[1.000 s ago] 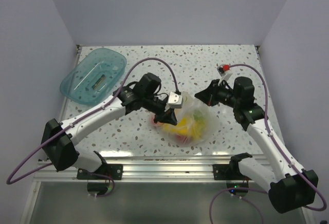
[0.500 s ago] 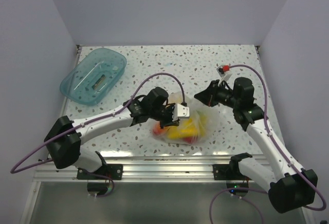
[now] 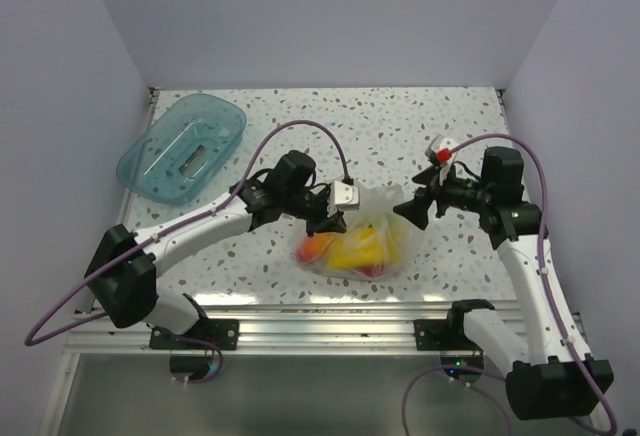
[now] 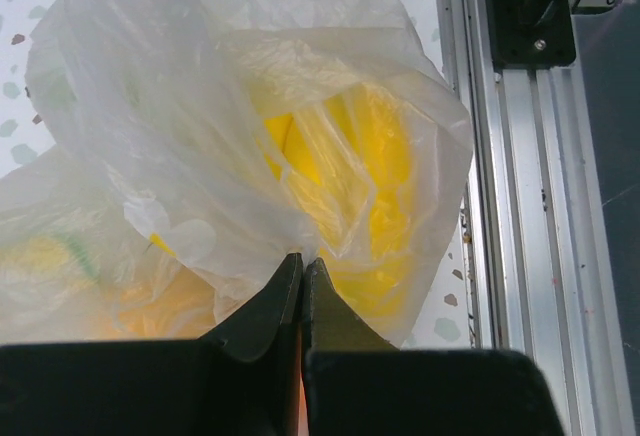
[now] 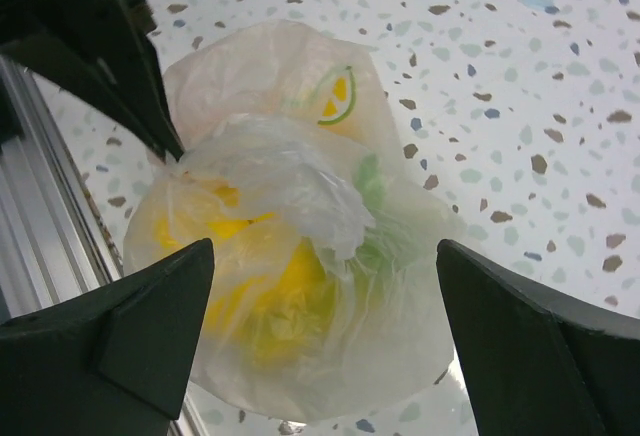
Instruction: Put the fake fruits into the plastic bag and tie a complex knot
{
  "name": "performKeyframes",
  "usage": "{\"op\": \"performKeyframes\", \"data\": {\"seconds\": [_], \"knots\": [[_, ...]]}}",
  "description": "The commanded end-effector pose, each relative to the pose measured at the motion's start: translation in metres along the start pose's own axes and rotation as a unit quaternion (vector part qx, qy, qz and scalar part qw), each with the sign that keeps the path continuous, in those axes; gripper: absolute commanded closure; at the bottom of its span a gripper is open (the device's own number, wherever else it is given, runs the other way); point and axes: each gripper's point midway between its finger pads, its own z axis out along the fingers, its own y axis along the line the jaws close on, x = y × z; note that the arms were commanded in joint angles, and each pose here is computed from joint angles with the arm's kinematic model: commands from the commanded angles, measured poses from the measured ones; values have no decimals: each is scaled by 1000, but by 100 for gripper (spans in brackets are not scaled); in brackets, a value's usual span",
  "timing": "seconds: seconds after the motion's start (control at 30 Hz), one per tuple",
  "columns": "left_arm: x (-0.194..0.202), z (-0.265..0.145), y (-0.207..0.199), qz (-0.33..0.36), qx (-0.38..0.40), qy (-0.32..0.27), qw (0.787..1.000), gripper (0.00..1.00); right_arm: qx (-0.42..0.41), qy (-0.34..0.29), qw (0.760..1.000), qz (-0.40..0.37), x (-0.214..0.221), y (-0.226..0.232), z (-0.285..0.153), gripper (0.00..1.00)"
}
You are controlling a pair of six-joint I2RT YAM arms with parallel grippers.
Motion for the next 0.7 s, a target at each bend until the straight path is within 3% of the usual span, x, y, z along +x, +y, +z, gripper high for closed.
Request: {"op": "performKeyframes", "data": {"seconds": [0.0,0.13,0.4,0.53,0.57,0.63,0.67], "knots": [[-22,-7,-9,16,27,-25,999,100,-94,-5,988,-120,11,22,1,4],[-25,-9,-10,20,34,-25,999,100,-148,-24,980,-131,11,28,19,2],[-29,-11,-16,24,57,-29,998,100,-167,-26,965,-201,18,42,57,2],[-30,-11,-19,23,68,-29,997,100,-182,-1,959,-219,30,44,70,12],[-30,-12,-18,23,66,-28,997,100,-188,6,956,-225,34,44,74,30],[-31,-15,-9,12,55,-30,998,100,-193,25,956,-219,43,44,82,55],[-36,-18,-3,8,49,-34,998,100,-191,34,958,-210,44,43,85,83]]}}
